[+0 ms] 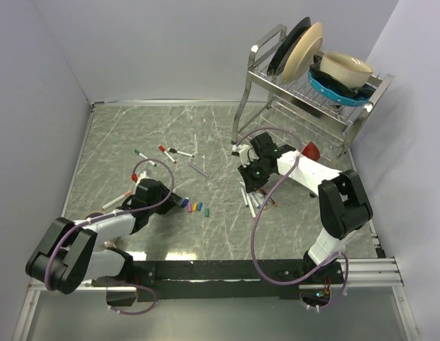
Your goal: Open the pen caps
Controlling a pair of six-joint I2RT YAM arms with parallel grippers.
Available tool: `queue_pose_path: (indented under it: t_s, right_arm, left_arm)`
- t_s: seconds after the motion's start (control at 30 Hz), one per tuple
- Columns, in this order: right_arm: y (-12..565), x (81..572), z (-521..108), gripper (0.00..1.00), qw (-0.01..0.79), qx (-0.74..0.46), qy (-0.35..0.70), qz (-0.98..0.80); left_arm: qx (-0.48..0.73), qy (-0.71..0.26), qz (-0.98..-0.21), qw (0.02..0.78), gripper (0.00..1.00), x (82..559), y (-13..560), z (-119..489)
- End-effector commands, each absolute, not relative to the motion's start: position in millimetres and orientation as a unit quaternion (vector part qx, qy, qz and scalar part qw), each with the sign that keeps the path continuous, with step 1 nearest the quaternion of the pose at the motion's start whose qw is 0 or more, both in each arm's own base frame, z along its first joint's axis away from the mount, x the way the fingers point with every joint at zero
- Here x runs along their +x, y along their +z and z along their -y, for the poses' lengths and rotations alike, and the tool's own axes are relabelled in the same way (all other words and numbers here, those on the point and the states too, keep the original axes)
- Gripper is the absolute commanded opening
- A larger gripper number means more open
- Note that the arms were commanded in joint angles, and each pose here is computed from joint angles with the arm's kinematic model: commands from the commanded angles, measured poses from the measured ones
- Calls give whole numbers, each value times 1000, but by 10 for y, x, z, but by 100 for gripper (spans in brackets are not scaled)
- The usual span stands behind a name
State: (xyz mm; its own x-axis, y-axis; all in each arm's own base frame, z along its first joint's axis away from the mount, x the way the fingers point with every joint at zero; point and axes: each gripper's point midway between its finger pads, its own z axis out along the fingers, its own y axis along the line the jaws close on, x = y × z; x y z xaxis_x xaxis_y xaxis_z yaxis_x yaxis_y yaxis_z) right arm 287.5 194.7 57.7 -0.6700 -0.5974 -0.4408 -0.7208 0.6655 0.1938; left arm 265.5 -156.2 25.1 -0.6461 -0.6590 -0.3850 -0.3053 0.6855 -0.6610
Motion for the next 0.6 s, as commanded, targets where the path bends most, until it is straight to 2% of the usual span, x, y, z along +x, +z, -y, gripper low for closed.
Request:
queue_pose_path:
  t_s: [0.0, 0.07, 0.1, 0.2, 0.57]
  right_arm:
    - [679, 3089, -1805, 3, 193, -353, 148, -904]
    - [648, 3091, -1753, 5, 186, -347, 143, -908]
    - [630, 3095, -1734, 5, 182, -344, 143, -910]
    - [583, 3070, -1705, 7, 171, -342, 140, -913]
    - [503, 3041, -1635, 14, 159, -338, 127, -919]
  left_arm:
    - [-263, -289, -868, 305, 41, 2641, 234, 1617]
    - [-262, -290, -869, 305, 45, 2639, 247, 1619]
    - [-261, -291, -868, 306, 52, 2641, 261, 1619]
    - [-258, -293, -866, 314, 61, 2646, 327, 1614]
    - [-239, -306, -844, 370, 88, 2646, 818, 1533]
